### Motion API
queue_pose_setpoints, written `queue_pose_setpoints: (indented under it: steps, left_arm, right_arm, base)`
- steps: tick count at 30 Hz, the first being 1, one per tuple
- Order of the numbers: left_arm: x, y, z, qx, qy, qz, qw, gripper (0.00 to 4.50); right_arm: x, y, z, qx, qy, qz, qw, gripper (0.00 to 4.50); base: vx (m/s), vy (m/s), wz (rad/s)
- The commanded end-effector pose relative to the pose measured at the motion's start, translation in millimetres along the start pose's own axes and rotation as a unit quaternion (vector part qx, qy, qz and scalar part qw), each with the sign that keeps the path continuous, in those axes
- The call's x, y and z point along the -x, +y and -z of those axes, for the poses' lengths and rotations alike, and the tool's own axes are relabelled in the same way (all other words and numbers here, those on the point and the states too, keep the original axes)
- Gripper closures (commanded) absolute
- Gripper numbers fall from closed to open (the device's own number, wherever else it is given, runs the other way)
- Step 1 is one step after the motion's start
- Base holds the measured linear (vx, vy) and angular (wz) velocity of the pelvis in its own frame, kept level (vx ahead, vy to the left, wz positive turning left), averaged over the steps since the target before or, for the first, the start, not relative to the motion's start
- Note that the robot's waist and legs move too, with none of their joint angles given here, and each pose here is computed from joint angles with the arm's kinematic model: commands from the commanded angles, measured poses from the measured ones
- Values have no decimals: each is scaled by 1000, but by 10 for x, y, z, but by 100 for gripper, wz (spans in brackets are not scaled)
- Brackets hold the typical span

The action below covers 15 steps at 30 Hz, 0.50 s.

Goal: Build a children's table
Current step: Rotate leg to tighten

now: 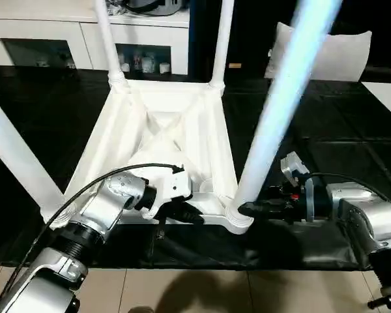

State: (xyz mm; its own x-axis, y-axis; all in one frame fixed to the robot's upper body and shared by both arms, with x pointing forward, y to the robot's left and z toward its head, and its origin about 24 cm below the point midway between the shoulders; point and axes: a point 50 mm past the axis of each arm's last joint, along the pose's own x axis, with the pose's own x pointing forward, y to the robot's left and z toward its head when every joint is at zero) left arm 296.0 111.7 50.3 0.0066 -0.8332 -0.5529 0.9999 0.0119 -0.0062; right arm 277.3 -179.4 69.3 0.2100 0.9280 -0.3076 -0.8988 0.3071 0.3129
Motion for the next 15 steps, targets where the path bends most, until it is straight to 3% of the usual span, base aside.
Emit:
queue_pose_setpoints:
  steps: [1, 5, 10, 11, 13, 15]
  left_arm:
    - [-159, -1, -25, 23, -4, -30, 999, 450]
    - [-283, 115, -117, 82, -27, -119, 989, 450]
    - [-411, 272, -238, 124, -40, -232, 964, 450]
    - [-428, 291, -246, 129, -40, -248, 959, 450]
    - [-453, 321, -262, 136, -39, -273, 952, 450]
    - [-478, 324, -284, 125, -38, -280, 951, 450]
  right_arm:
    - [-175, 38, -9, -8, -17, 16, 1000, 239]
    - [-388, -181, -3, -53, -24, 188, 980, 246]
    - [-540, -375, -56, -66, -47, 351, 933, 254]
    - [-559, -398, -36, -67, -34, 378, 923, 254]
    - [-605, -413, -34, -67, -36, 402, 913, 254]
    - [-654, -391, -75, -48, -58, 387, 919, 254]
  base:
    - [0, 0, 0]
    - [-27, 1, -3]
    - [-22, 5, -4]
    - [0, 0, 0]
    - [0, 0, 0]
    - [0, 0, 0]
